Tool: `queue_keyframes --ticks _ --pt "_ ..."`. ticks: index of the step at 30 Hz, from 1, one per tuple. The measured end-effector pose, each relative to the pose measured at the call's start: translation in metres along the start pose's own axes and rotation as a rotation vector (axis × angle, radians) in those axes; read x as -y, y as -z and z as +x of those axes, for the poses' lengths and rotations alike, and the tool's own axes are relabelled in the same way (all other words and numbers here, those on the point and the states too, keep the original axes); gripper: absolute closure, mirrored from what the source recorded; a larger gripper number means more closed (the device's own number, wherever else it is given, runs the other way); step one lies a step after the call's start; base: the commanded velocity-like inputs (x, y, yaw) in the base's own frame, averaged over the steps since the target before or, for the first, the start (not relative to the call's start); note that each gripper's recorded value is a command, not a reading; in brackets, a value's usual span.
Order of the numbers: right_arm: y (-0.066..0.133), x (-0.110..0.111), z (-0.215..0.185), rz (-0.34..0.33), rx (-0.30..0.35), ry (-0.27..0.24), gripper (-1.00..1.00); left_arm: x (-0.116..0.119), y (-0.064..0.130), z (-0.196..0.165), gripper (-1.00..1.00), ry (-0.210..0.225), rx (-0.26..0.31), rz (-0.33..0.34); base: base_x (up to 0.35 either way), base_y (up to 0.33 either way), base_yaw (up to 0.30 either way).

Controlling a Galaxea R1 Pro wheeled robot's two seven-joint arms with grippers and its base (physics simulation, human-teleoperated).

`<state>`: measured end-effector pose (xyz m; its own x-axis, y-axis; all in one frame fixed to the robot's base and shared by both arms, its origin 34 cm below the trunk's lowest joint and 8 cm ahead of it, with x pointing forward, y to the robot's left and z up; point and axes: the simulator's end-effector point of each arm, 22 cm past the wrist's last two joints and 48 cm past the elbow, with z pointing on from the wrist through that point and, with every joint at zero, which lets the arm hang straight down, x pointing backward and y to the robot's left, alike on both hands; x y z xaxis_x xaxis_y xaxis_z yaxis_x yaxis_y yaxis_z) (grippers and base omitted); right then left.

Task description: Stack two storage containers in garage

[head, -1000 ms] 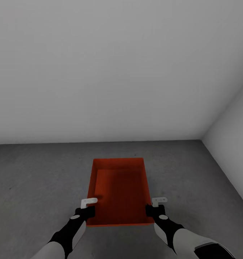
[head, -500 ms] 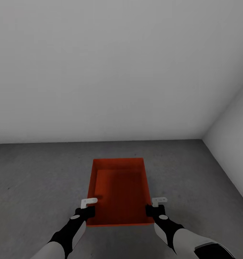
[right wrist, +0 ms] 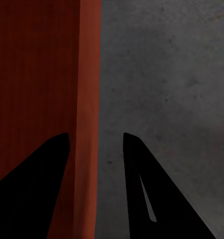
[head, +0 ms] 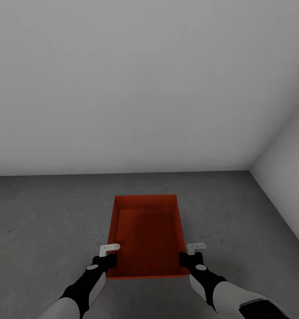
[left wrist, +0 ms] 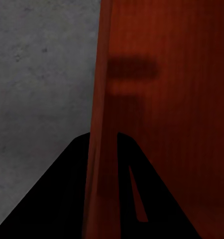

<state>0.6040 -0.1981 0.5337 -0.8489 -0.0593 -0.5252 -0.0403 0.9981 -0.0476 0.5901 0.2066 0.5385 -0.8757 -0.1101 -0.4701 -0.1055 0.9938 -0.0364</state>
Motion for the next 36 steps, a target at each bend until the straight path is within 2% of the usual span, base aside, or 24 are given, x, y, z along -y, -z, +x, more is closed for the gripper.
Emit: queue_keyframes --ticks 12,36 --pt "-0.015 -0.001 0.008 0.0 0.001 -0.001 1.0 0.0 -0.016 0.007 1.0 0.0 0.001 0.0 0.0 0.0 0.077" --pt "-0.048 -0.003 0.028 0.0 0.001 -0.001 1.0 -0.002 -0.049 0.025 1.0 -0.001 0.001 0.0 0.0 0.0 0.003"
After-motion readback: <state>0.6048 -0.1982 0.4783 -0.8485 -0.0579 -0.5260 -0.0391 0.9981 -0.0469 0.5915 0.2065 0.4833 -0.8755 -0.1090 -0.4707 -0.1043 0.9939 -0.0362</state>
